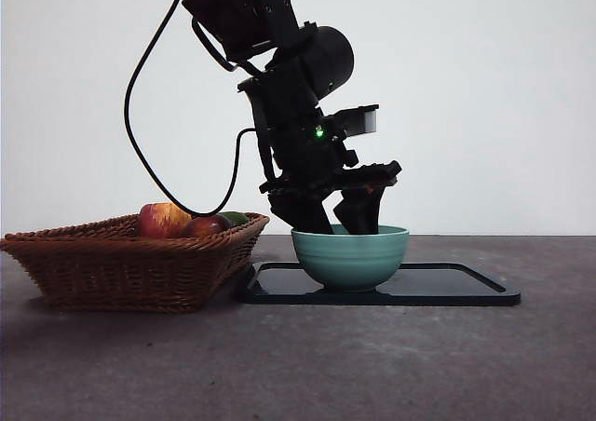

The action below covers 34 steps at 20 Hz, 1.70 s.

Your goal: Pick up the wifruite, put it on the bowl, pick up the plate, put it on desk

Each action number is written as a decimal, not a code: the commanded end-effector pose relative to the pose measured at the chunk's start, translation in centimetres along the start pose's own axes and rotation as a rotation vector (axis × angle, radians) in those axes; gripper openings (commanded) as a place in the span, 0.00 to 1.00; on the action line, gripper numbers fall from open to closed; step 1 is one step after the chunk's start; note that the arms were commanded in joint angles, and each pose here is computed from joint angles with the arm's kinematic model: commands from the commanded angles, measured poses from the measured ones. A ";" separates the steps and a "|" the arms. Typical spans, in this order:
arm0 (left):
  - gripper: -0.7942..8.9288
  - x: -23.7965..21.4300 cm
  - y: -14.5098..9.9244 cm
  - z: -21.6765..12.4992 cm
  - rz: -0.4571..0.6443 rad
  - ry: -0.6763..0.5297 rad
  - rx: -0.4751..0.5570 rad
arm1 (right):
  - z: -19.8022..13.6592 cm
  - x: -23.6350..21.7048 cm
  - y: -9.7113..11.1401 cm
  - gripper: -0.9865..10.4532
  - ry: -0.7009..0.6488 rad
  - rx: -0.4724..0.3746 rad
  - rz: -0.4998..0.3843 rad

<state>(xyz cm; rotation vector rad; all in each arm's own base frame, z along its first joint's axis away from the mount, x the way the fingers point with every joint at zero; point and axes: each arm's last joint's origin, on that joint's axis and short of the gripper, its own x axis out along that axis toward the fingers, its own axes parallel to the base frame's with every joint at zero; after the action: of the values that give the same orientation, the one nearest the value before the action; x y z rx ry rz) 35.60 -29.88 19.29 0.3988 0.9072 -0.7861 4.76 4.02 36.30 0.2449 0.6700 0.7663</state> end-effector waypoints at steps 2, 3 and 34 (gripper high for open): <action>0.30 0.8 -0.3 0.1 0.010 0.017 0.022 | 0.3 -0.3 0.2 0.26 -0.015 -0.009 0.006; 0.30 0.8 -0.3 0.2 0.010 0.016 0.022 | 0.3 -0.3 0.2 0.26 -0.015 -0.011 0.007; 0.30 -26.3 1.8 -8.3 0.319 -0.330 -0.534 | 0.1 -0.7 0.2 0.26 -0.041 -0.080 -0.038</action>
<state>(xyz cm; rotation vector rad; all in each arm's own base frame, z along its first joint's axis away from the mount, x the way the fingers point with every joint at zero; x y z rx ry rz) 22.59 -11.99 35.93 -0.0402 0.6948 -0.2889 4.47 3.68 36.26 0.1827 0.6307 0.7375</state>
